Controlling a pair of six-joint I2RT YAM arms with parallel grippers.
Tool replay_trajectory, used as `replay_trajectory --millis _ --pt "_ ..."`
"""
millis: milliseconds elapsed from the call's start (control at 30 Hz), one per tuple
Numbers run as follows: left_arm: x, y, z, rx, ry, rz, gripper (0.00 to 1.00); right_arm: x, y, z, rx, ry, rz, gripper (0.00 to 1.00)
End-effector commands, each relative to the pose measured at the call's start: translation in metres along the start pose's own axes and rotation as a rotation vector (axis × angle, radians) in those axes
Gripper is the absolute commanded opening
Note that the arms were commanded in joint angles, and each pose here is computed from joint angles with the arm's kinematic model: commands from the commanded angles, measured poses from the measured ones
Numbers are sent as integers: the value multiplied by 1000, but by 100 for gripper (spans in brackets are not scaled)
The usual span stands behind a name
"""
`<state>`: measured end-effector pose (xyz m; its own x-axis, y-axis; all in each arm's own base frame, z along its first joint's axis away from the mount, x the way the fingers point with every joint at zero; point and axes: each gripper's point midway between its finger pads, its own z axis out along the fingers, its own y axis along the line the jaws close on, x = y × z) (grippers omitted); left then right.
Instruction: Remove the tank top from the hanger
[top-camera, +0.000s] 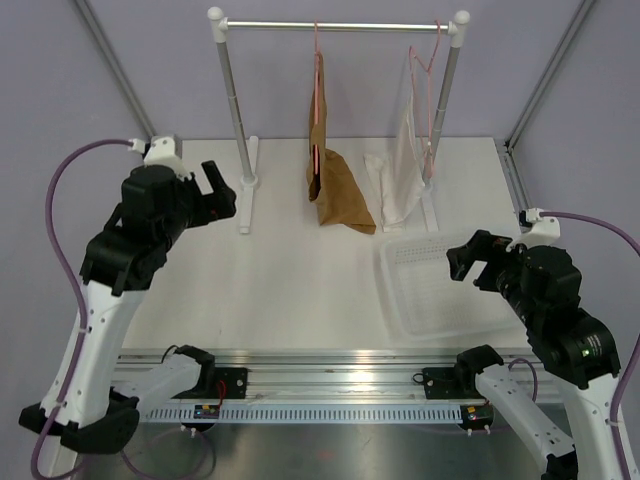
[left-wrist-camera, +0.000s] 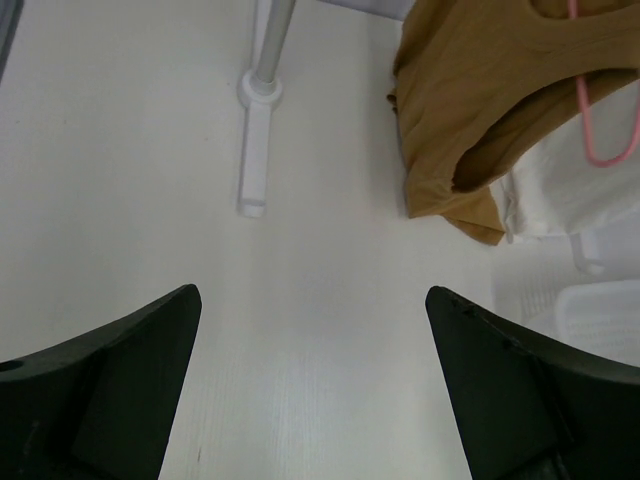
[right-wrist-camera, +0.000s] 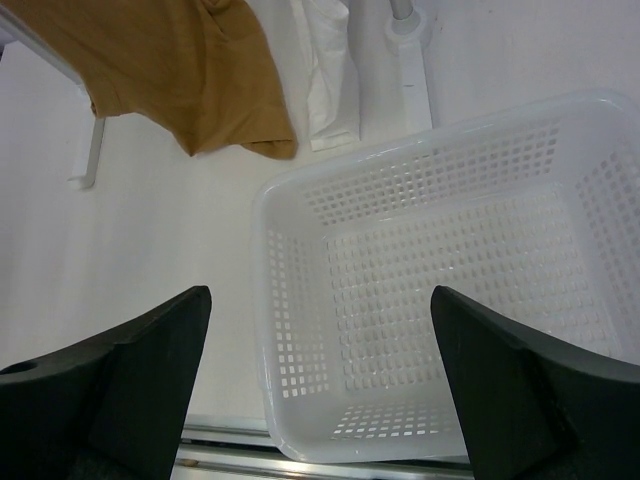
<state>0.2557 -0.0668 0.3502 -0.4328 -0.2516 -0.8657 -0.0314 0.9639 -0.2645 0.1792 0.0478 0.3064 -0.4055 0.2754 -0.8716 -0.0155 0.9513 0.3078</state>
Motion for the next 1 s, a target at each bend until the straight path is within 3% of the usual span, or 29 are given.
replay_trajectory --millis 0,33,233,267,433,633,733,967 --pt "-26 -50 15 146 5 -1 99 -5 14 1 -70 -22 22 99" --pt "-45 -61 10 175 -32 -7 99 -3 17 1 -87 -15 24 99" --pt "-68 -121 59 241 -6 34 99 4 29 -2 -157 14 40 100" --pt "-87 -130 55 257 -49 32 99 5 29 -3 -162 15 41 100" --pt "-99 -168 107 258 -58 108 99 14 26 -9 -167 28 33 99" --pt "-125 -200 141 315 -166 142 99 26 28 -14 -201 59 34 99" --pt "-125 -210 162 321 -181 159 92 31 30 -18 -221 73 35 100" --pt "-120 -217 210 267 -205 207 61 31 34 -24 -256 68 37 100"
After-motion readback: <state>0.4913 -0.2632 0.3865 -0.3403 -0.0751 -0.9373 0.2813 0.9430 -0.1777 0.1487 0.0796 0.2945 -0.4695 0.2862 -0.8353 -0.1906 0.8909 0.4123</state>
